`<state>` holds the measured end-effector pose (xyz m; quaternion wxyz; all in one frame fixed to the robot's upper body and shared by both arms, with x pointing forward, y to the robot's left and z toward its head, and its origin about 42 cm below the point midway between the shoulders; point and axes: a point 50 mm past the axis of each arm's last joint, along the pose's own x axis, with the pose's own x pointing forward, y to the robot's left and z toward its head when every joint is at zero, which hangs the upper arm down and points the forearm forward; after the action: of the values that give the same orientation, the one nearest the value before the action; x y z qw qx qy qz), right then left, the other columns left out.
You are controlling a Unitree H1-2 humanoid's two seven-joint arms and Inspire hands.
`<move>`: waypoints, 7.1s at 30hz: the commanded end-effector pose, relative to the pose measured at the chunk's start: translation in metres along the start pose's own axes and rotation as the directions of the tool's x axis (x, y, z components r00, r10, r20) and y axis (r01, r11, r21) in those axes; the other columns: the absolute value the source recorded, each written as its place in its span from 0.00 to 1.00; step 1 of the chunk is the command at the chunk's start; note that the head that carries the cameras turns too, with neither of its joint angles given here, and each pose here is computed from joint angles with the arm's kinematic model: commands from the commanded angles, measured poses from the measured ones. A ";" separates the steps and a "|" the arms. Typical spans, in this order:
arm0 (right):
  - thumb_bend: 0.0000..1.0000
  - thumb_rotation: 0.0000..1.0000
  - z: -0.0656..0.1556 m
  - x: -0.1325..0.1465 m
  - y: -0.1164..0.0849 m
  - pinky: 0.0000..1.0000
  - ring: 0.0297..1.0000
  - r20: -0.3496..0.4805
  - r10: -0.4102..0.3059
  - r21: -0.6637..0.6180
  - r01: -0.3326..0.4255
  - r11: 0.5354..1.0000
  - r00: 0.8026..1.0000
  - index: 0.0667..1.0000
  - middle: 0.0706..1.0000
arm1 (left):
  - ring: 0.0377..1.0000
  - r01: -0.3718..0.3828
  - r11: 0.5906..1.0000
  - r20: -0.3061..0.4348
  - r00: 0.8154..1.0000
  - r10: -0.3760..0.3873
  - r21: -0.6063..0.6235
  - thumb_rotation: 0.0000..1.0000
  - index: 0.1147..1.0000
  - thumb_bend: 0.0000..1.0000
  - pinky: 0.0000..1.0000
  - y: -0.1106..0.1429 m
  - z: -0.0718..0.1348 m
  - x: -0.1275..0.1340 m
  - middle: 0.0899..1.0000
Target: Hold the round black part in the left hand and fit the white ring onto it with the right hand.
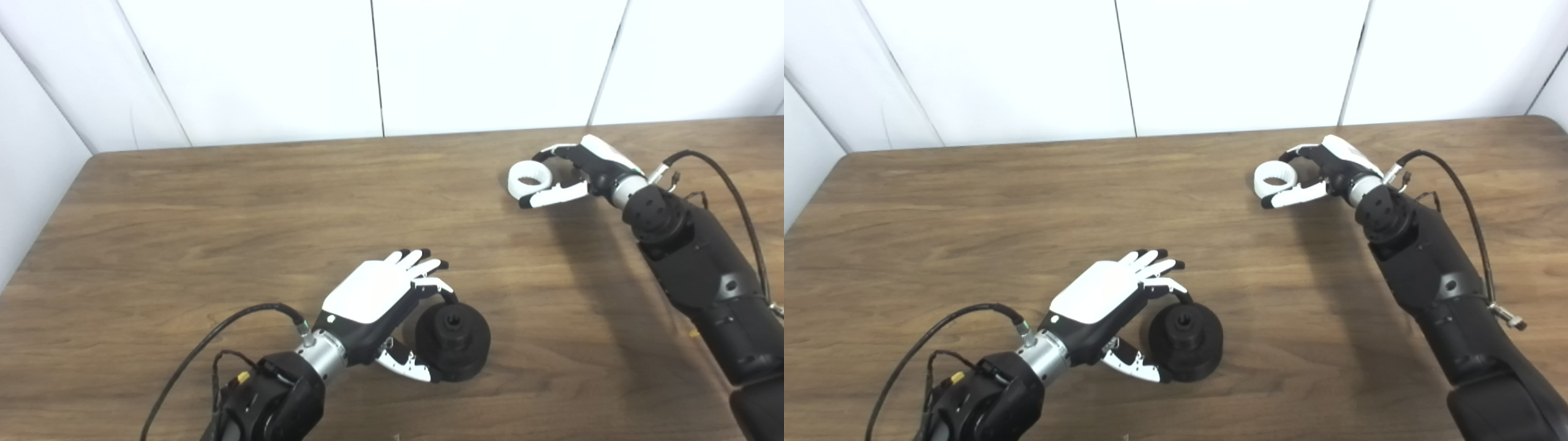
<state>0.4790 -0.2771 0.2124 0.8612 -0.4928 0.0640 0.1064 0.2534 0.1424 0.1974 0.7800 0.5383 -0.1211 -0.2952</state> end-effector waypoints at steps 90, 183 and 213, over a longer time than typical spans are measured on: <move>0.78 0.27 0.016 0.007 -0.013 0.93 0.99 0.124 -0.141 -0.056 0.149 0.987 0.982 0.64 0.90 | 1.00 -0.008 1.000 -0.004 1.000 0.008 -0.005 0.23 0.68 0.90 1.00 0.003 0.002 -0.004 0.95; 0.52 0.16 0.083 -0.199 -0.027 0.88 0.95 0.501 -0.168 0.106 0.133 0.986 0.849 0.45 0.84 | 1.00 -0.024 1.000 -0.028 0.999 0.024 -0.003 0.23 0.67 0.90 1.00 0.000 0.005 0.007 0.94; 0.52 0.16 0.084 -0.213 0.020 0.83 0.94 0.527 0.005 0.051 -0.037 0.998 0.850 0.45 0.84 | 1.00 -0.020 1.000 -0.017 1.000 0.020 -0.014 0.23 0.68 0.90 1.00 0.002 0.006 0.007 0.95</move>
<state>0.2667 -0.2239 0.2747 0.8639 -0.4148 -0.1309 0.2539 0.2530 0.1346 0.1965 0.7899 0.5310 -0.1111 -0.2861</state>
